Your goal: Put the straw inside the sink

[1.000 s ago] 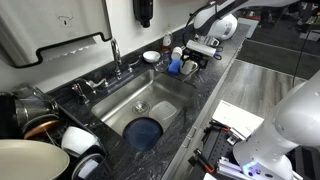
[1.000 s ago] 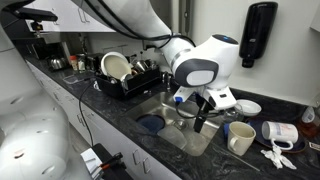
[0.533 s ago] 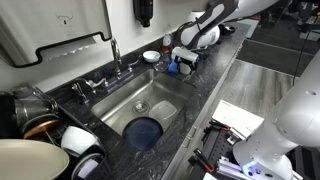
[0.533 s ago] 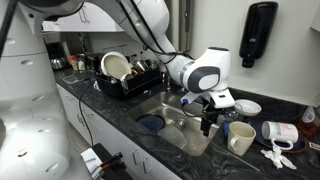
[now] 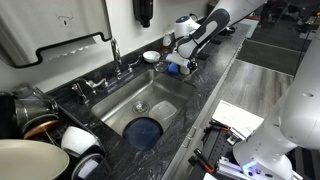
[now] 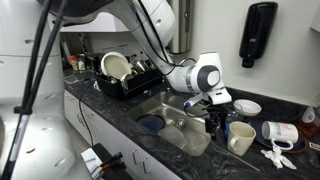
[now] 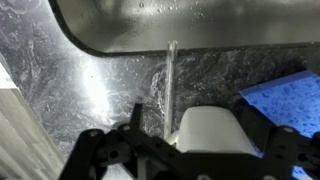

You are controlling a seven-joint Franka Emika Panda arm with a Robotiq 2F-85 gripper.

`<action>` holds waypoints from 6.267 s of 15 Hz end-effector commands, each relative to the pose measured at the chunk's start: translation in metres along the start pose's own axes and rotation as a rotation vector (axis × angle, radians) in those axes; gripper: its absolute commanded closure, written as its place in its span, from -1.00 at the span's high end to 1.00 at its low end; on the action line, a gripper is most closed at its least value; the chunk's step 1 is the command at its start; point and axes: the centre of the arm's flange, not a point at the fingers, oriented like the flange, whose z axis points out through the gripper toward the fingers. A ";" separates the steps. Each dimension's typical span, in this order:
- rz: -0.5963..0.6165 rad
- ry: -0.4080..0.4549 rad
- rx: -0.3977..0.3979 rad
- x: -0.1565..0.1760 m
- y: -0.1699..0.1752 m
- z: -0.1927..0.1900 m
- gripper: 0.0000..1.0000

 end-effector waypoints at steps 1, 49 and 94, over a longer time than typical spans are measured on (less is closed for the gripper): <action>0.004 0.012 0.001 -0.001 -0.001 -0.001 1.00; 0.238 0.370 -0.113 -0.065 -0.006 0.083 -0.94; 0.000 0.091 0.164 -0.067 0.005 -0.142 -0.94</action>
